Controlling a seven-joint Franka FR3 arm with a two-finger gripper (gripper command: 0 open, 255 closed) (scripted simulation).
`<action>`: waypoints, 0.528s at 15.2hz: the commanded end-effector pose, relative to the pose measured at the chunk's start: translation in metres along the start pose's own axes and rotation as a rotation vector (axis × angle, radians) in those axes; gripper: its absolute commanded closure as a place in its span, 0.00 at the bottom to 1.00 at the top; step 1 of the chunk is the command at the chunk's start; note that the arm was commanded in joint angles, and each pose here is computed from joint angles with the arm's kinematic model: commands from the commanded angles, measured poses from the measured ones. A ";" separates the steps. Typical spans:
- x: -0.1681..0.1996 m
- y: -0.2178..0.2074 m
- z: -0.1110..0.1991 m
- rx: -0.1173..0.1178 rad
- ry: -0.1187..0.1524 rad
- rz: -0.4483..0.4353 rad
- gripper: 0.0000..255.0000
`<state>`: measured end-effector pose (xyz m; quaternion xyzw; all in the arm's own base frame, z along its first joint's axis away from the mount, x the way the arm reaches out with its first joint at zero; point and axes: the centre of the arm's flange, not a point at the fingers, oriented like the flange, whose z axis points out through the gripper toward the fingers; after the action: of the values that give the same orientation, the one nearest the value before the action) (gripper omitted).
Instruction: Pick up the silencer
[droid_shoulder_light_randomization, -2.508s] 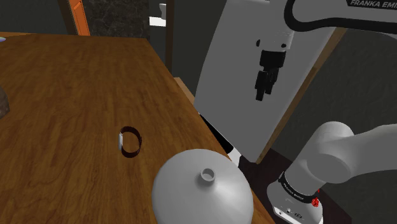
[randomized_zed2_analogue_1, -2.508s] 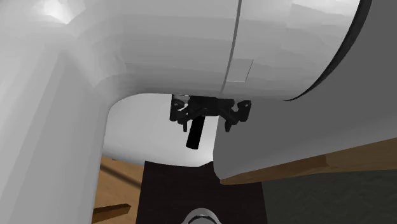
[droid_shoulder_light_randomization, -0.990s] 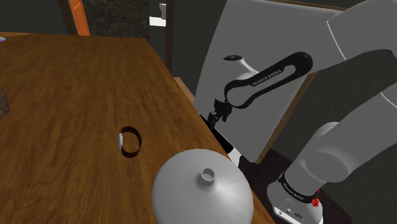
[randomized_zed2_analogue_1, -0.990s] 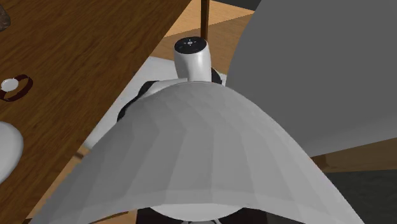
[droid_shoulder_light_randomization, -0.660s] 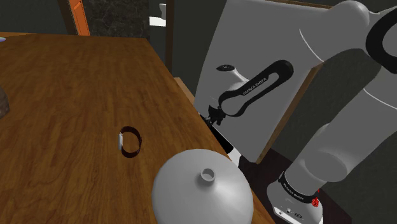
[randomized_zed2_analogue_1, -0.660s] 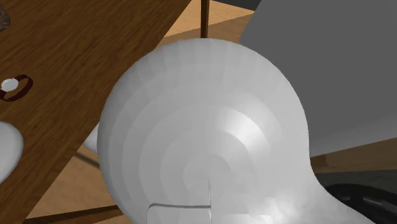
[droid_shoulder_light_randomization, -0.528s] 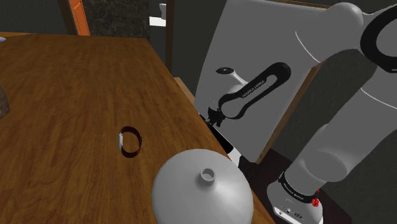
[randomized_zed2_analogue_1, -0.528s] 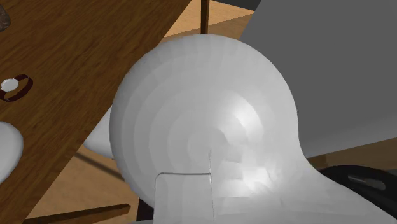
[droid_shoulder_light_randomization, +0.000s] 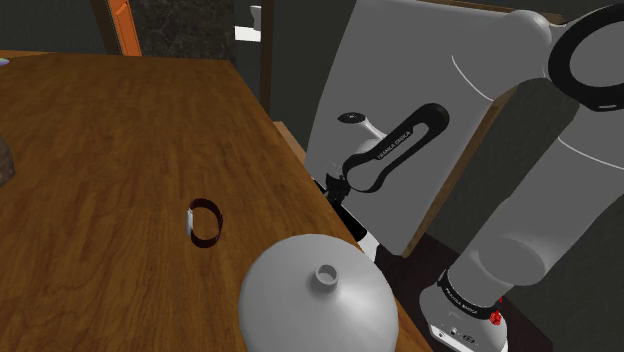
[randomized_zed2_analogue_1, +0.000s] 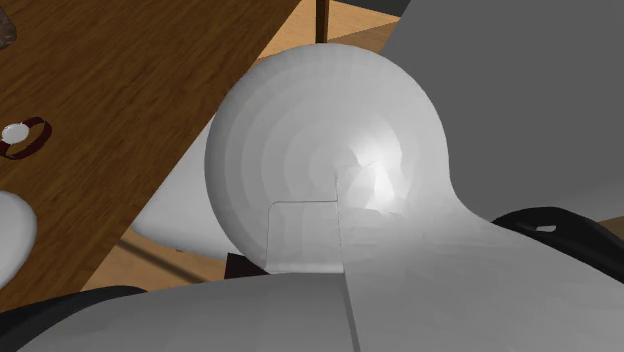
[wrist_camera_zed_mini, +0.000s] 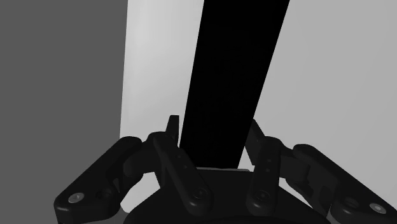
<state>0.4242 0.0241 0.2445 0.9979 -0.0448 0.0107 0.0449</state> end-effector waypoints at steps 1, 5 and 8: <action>0.000 0.000 0.001 0.000 -0.001 -0.001 1.00; -0.001 0.000 0.001 0.000 -0.001 -0.001 1.00; 0.000 0.000 -0.005 0.000 -0.001 -0.001 1.00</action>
<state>0.4245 0.0238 0.2468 0.9979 -0.0448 0.0104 0.0449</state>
